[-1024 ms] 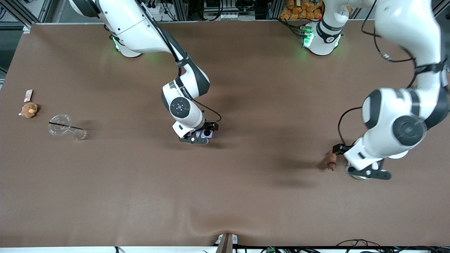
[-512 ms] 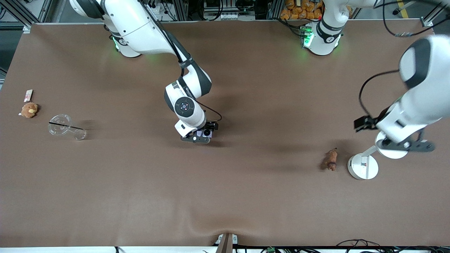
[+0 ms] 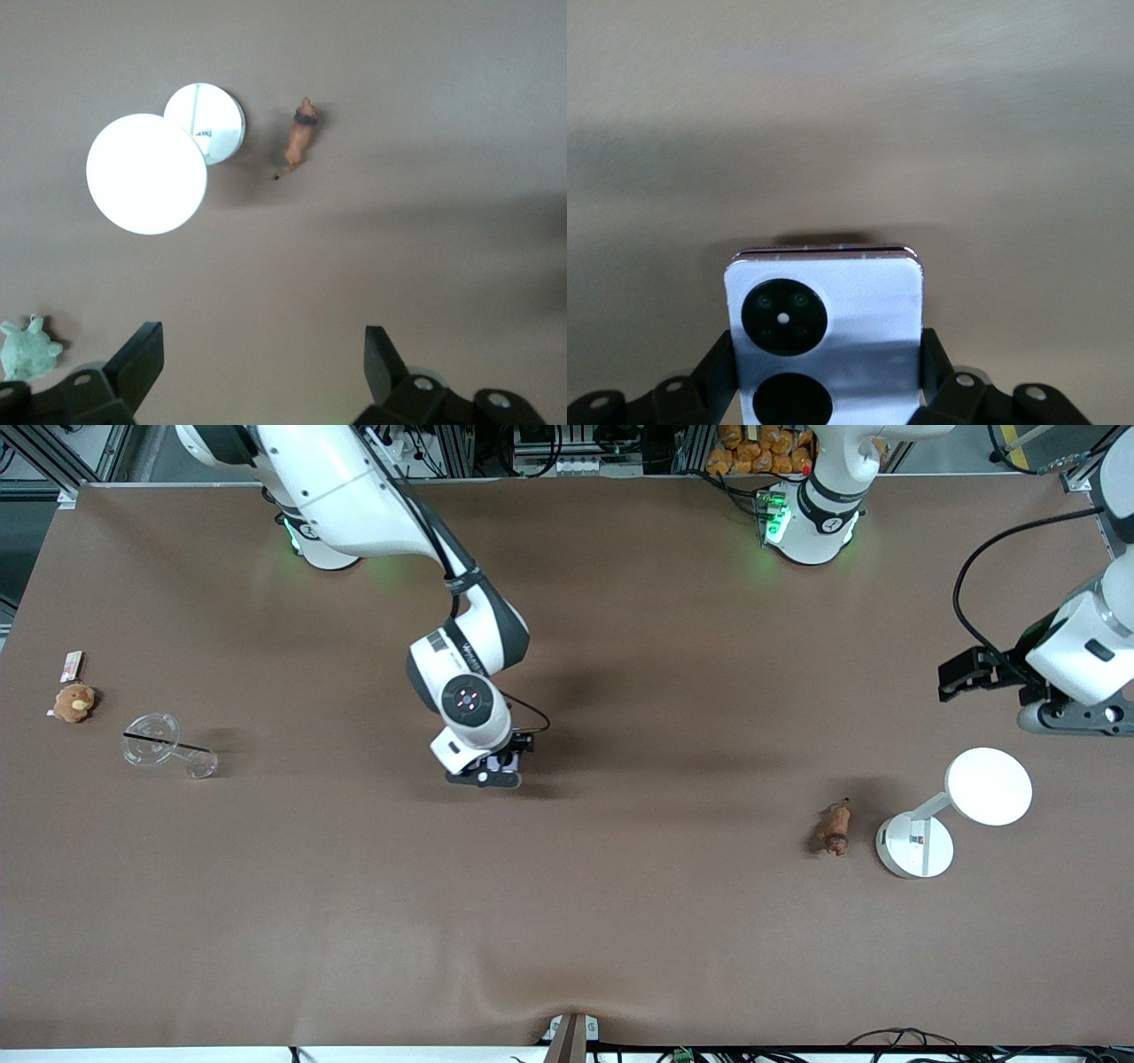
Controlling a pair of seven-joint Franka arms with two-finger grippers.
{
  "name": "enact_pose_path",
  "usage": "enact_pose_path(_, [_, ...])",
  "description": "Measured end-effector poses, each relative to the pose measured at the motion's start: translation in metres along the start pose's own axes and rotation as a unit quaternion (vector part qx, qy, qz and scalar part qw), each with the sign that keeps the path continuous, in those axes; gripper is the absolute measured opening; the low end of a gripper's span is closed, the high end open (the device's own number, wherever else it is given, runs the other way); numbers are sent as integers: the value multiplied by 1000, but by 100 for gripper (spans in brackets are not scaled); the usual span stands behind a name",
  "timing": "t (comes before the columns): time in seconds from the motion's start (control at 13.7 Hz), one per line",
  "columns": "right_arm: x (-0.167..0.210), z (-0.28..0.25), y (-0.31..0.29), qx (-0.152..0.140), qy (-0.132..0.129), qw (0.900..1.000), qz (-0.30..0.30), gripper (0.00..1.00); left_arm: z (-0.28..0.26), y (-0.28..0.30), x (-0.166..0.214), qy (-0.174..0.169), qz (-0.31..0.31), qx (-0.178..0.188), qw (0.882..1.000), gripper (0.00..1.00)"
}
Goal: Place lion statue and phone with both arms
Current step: 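Carry the white phone with the right gripper toward the clear cup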
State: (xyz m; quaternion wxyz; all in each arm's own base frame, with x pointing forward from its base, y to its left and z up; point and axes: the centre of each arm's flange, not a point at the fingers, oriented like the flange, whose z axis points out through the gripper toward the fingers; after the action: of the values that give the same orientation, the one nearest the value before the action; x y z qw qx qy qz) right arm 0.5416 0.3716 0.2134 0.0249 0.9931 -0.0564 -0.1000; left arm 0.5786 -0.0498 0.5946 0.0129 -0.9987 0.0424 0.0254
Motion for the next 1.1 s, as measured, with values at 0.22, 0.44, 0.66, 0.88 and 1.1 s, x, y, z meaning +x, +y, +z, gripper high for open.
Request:
enact_pose_path(0.22, [19, -47, 53, -3, -9, 999, 36, 84, -4, 7, -8, -12, 7, -2, 1000, 100])
enact_pose_path(0.44, [34, -54, 110, -12, -10, 997, 71, 84, -12, 10, -20, -24, 10, -1, 1000, 100])
enact_pose_path(0.66, [56, -35, 172, -15, -16, 997, 72, 84, -31, 11, -33, -13, 10, 1, 1000, 100])
enact_pose_path(0.88, [61, -7, 236, 1, -1, 999, 48, 84, -46, 14, -48, -15, 12, 2, 1000, 100])
enact_pose_path(1.1, [50, 16, 296, 11, -2, 999, 35, 84, -53, 18, -56, -15, 15, 3, 1000, 100])
